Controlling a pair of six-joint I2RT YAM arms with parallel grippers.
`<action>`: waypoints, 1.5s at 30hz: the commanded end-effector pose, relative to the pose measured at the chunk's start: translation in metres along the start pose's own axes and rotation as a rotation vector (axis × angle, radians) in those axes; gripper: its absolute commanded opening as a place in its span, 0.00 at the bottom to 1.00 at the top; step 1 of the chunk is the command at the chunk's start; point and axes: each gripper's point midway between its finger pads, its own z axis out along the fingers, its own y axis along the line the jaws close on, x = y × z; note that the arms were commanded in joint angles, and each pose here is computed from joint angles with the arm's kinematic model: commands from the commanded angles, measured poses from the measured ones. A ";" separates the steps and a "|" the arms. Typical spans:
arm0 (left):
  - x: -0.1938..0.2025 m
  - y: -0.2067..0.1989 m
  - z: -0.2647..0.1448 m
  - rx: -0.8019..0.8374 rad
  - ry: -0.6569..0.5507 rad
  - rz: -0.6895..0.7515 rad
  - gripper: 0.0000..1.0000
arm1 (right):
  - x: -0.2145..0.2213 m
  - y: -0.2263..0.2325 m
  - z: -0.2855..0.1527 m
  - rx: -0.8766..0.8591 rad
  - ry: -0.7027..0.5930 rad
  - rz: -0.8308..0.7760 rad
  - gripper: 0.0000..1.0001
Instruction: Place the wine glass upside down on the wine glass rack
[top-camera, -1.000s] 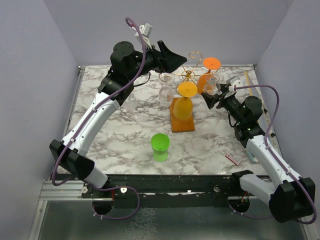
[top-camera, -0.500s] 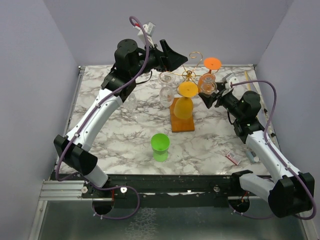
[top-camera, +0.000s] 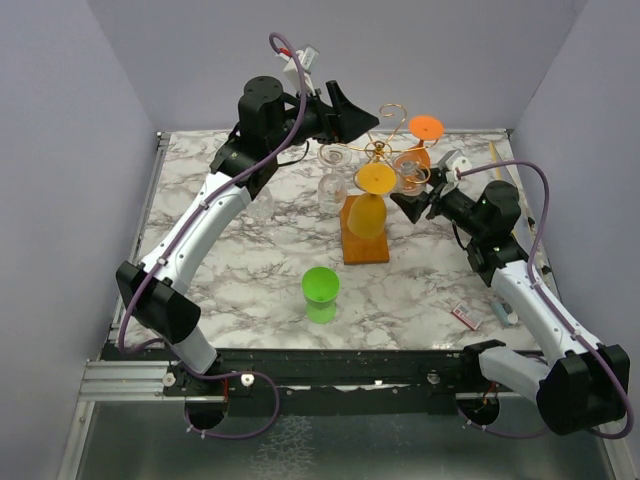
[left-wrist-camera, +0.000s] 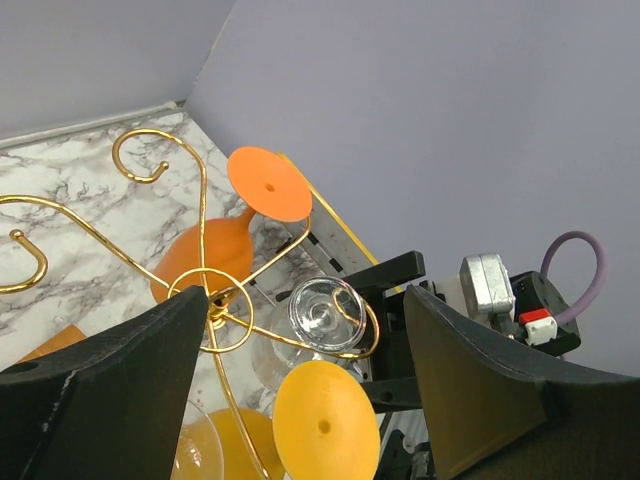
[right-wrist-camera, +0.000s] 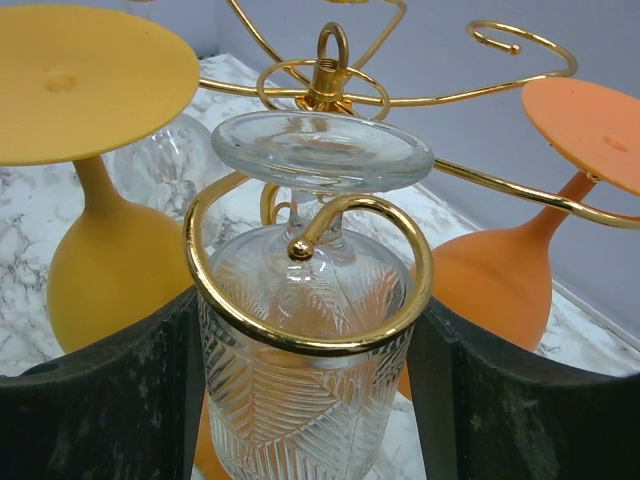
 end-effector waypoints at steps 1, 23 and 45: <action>-0.005 -0.006 -0.001 0.020 0.007 0.015 0.80 | -0.034 0.006 -0.001 -0.044 -0.095 -0.067 0.22; -0.007 -0.004 -0.004 -0.001 0.002 0.026 0.80 | -0.040 0.007 -0.031 0.066 -0.142 -0.067 0.22; -0.014 -0.001 -0.022 -0.060 -0.032 0.047 0.81 | -0.021 -0.020 -0.019 0.190 -0.095 0.023 0.34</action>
